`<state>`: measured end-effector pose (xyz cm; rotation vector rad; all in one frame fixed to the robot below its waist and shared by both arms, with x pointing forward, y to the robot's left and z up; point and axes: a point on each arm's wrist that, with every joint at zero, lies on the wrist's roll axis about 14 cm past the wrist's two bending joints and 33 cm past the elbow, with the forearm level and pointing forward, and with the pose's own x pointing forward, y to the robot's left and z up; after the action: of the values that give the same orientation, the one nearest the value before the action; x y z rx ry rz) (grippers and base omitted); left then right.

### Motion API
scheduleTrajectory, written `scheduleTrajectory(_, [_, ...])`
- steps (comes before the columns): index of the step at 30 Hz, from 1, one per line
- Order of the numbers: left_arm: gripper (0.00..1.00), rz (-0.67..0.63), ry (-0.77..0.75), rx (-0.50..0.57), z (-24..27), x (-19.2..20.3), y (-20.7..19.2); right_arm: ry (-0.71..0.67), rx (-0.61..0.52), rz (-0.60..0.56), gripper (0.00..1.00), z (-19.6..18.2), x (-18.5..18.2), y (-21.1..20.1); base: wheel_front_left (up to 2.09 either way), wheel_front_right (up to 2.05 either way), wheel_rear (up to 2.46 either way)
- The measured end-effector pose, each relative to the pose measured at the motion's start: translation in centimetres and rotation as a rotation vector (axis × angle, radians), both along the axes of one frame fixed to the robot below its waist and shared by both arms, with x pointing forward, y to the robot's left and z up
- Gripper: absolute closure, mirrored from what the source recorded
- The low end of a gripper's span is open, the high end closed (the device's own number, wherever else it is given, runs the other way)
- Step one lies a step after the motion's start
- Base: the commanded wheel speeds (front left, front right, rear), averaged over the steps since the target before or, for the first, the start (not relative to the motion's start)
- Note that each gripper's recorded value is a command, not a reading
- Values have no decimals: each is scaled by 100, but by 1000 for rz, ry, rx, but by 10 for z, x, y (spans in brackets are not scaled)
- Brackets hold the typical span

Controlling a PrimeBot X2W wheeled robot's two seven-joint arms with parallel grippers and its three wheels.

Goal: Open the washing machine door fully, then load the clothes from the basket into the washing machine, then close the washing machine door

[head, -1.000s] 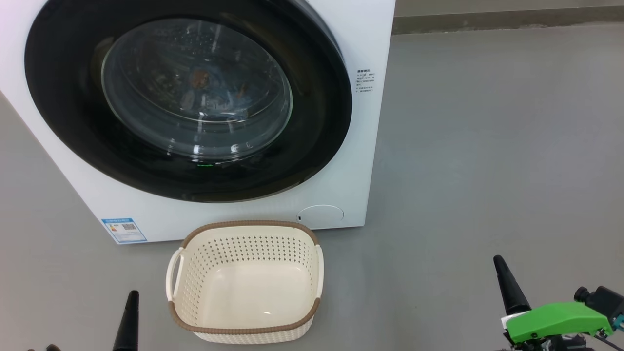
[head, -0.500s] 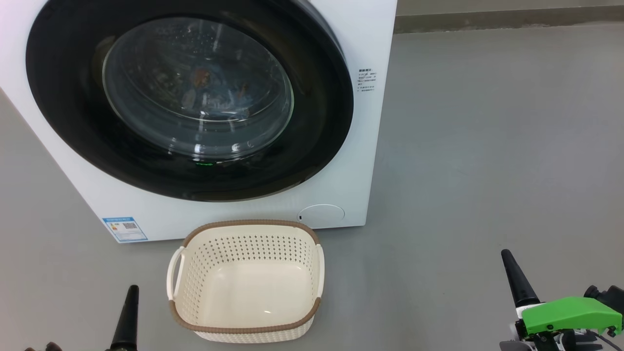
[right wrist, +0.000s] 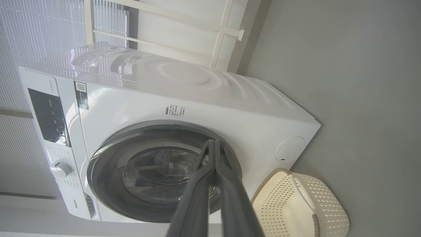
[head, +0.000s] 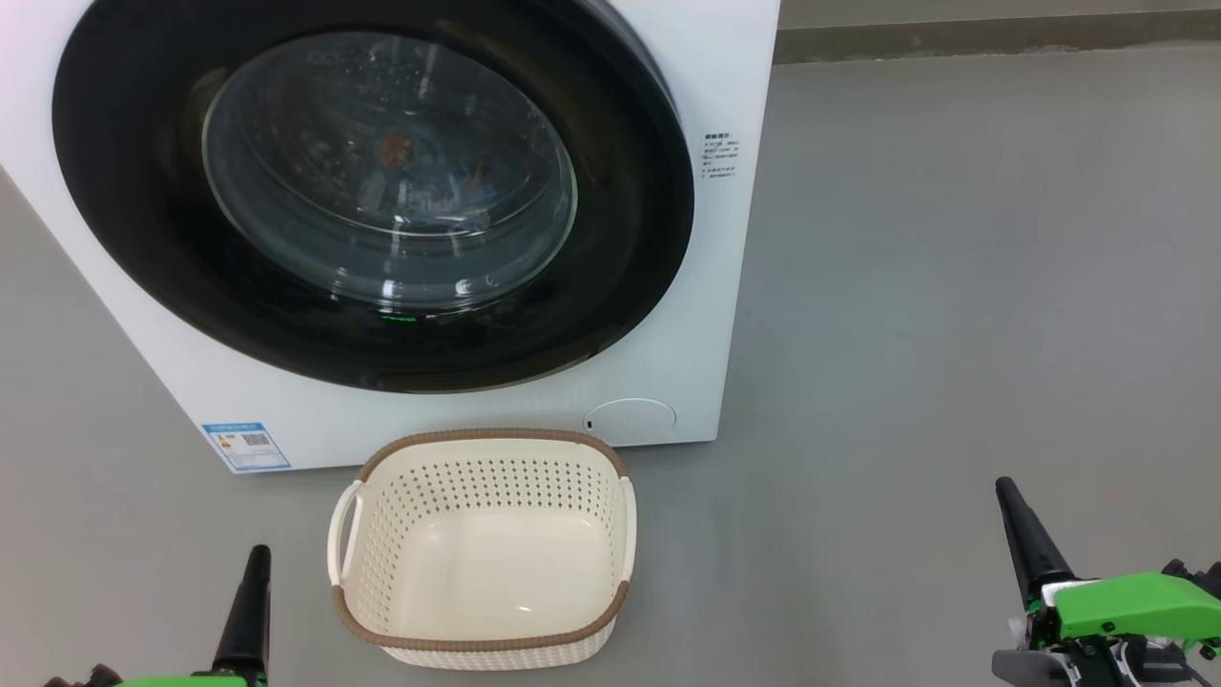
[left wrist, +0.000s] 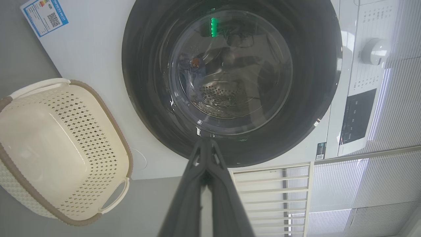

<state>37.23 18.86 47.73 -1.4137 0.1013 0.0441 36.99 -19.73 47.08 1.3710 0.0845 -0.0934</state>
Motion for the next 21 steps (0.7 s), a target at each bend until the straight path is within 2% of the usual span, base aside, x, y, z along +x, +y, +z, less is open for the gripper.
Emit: scheduleTrajectory(21, [100, 12, -22, -152, 7, 5, -1, -38, 202, -29, 100, 9, 5, -8, 0, 0, 0])
